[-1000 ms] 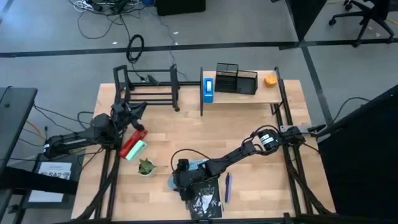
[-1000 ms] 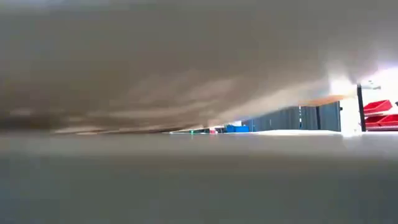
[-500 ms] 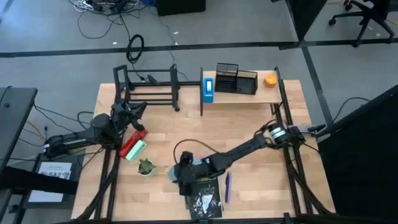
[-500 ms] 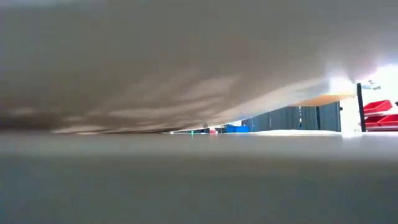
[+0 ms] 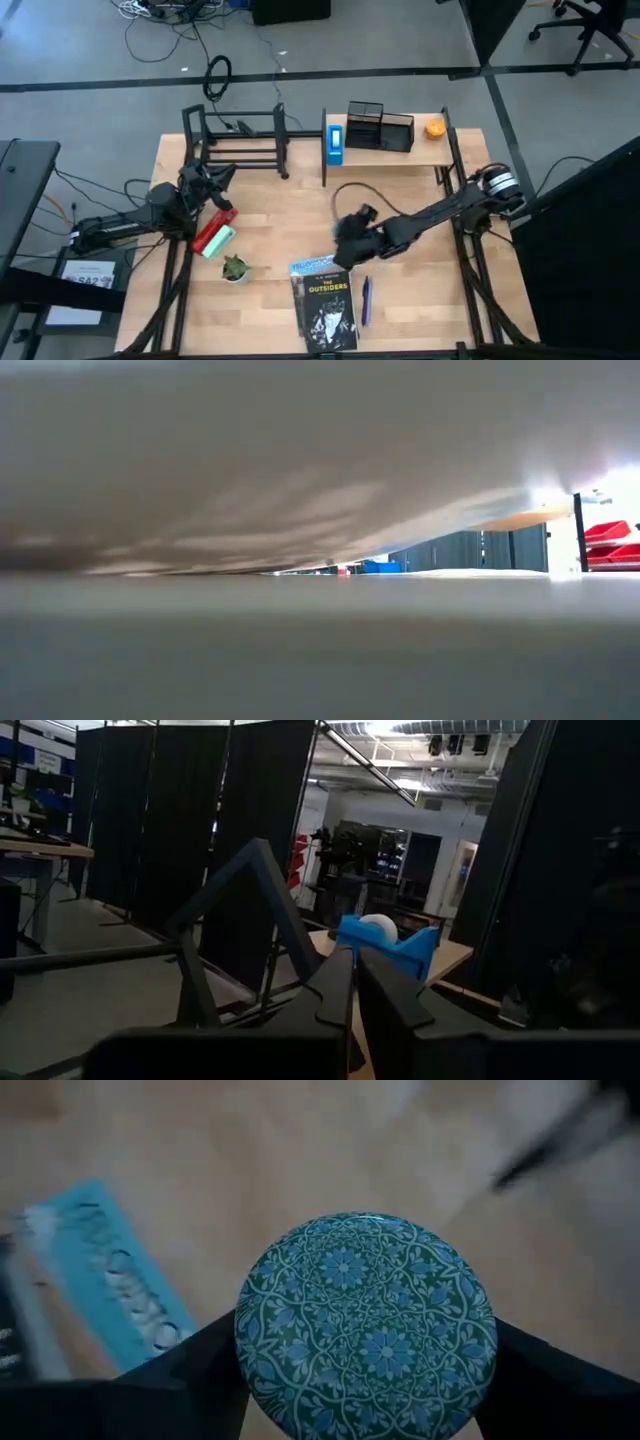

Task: Stock shelves
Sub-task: Put the green scented candle under the shelf, then put the white vase plant under the shelf

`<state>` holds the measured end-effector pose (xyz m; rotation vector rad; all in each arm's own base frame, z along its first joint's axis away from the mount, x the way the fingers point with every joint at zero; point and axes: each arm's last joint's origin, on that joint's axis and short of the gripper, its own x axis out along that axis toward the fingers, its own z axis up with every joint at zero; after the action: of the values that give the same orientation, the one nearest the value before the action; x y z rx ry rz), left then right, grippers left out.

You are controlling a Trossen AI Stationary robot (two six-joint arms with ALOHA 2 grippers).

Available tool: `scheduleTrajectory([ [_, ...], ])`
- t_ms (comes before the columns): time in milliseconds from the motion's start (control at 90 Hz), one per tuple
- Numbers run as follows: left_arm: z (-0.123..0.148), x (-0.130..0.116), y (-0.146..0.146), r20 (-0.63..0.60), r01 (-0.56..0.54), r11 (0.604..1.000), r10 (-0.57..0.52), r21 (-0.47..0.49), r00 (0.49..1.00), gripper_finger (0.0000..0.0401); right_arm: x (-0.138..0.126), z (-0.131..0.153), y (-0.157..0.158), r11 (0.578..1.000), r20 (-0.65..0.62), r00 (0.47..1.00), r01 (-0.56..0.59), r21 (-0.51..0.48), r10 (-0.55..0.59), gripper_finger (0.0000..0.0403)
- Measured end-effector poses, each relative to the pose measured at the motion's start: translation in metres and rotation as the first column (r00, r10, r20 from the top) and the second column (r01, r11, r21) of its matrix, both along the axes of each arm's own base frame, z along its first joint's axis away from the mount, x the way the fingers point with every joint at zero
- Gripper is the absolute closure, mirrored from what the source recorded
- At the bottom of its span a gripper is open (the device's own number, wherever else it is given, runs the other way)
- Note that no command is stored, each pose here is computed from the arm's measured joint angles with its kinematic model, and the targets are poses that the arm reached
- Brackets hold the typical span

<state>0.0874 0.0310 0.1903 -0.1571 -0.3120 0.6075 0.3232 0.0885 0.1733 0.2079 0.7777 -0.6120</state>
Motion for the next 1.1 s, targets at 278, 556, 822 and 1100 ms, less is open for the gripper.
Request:
scheduleTrajectory([
  [278, 0.0, 0.0, 0.0, -0.003, 0.0, 1.0, 0.0, -0.001, 1.0, 0.0401, 0.007, -0.047, -0.063, 0.918, 0.19, 0.898, 0.391, 0.064, -0.396, 0.0144],
  [556, 0.0, 0.0, 0.0, -0.002, 0.0, 1.0, 0.0, 0.0, 1.0, 0.0401, 0.027, -0.068, -0.125, 0.867, 0.167, 0.854, 0.499, 0.001, -0.492, 0.0144],
  [822, 0.0, 0.0, 0.0, -0.001, 0.0, 1.0, 0.0, 0.0, 1.0, 0.0401, 0.03, -0.063, -0.152, 0.85, 0.218, 0.831, 0.526, -0.005, -0.513, 0.0078],
  [1100, 0.0, 0.0, 0.0, -0.001, 0.0, 1.0, 0.0, 0.0, 1.0, 0.0401, 0.03, -0.062, -0.149, 0.853, 0.224, 0.837, 0.52, -0.042, -0.5, 0.0019],
])
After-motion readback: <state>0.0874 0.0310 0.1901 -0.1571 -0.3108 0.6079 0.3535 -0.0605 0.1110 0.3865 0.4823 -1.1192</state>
